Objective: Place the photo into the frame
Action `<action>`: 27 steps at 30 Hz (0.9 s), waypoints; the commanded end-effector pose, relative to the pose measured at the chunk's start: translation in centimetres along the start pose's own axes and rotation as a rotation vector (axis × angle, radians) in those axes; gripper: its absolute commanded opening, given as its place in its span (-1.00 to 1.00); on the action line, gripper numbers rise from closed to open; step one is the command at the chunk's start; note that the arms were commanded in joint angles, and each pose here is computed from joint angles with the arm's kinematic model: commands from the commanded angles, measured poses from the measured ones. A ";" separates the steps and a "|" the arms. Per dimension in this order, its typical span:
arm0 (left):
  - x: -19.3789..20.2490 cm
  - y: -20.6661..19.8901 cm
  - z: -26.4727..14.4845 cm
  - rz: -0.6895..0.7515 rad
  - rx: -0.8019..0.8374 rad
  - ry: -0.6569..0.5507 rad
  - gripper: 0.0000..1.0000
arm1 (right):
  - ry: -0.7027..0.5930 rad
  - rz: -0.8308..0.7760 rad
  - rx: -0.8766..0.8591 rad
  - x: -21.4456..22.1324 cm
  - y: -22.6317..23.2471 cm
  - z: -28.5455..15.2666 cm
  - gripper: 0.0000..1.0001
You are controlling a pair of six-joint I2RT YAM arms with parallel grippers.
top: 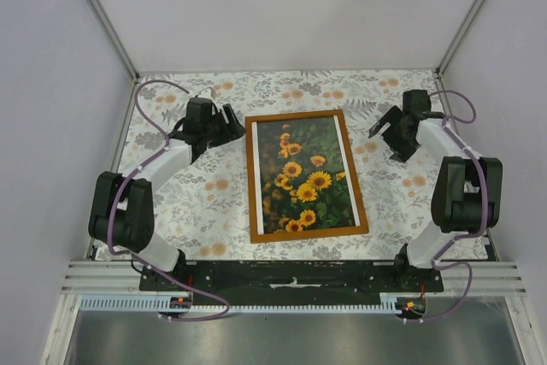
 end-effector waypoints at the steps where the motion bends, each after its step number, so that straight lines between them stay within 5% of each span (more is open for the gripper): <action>1: 1.6 -0.1 -2.9 -0.033 -0.016 0.070 0.52 | 0.031 -0.152 -0.122 3.7 -0.1 -1.8 0.93; 13: 8.2 -1.3 -4.6 -0.024 0.077 0.166 0.51 | 0.227 -0.227 -0.221 12.0 -5.8 -0.4 0.92; 27: 5.3 -2.3 -4.8 0.054 0.083 0.142 0.53 | 0.270 -0.224 -0.316 15.4 -4.7 -2.5 0.91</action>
Point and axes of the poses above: each gripper's point midway between its finger pads, its own z axis out along the fingers, its own y axis along the line the jaws close on, x = y × z, the point moved 9 cm from there along -z, back along the fingers, and after that the axes turned 9 degrees about z, right-handed, at the moved point
